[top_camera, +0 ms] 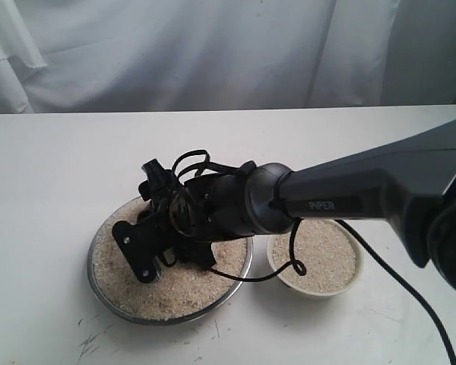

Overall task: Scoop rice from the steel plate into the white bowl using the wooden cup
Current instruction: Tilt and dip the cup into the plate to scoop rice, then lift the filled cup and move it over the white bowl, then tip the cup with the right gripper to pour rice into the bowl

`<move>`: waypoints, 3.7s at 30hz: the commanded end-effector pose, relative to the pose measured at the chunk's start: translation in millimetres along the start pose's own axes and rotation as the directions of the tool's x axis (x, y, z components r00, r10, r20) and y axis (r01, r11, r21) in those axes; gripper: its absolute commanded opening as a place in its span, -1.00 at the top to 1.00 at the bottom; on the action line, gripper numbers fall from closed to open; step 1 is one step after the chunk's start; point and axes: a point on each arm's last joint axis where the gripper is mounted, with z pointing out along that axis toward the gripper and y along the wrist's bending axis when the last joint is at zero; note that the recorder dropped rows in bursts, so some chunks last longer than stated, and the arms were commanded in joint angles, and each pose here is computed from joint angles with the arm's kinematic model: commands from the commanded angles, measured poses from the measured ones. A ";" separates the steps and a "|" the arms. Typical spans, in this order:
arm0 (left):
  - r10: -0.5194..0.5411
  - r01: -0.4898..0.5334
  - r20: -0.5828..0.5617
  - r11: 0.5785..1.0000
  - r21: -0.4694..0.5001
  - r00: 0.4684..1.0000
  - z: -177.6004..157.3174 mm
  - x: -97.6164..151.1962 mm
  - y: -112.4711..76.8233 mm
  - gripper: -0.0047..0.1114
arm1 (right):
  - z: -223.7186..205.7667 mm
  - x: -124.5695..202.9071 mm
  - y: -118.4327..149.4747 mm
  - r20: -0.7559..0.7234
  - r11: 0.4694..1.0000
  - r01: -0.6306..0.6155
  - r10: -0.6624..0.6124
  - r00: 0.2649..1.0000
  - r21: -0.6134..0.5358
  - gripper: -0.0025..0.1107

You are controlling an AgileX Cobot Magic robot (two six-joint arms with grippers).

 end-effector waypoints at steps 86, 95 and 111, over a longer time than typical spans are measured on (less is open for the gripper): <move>0.001 -0.001 0.013 1.000 0.003 1.000 0.2 0.1 -0.1 0.92 | -188.2 146.2 74.8 -0.174 0.997 0.039 -0.027 0.984 0.065 0.96; 0.001 -0.001 0.013 1.000 0.003 1.000 0.2 0.1 -0.1 0.92 | -172.9 151.0 64.4 -0.256 0.991 0.135 -0.132 0.958 -0.006 0.96; 0.001 -0.001 0.013 1.000 0.003 1.000 0.2 0.1 -0.1 0.92 | -175.0 135.3 56.9 -0.392 0.916 0.388 -0.397 0.830 -0.106 0.96</move>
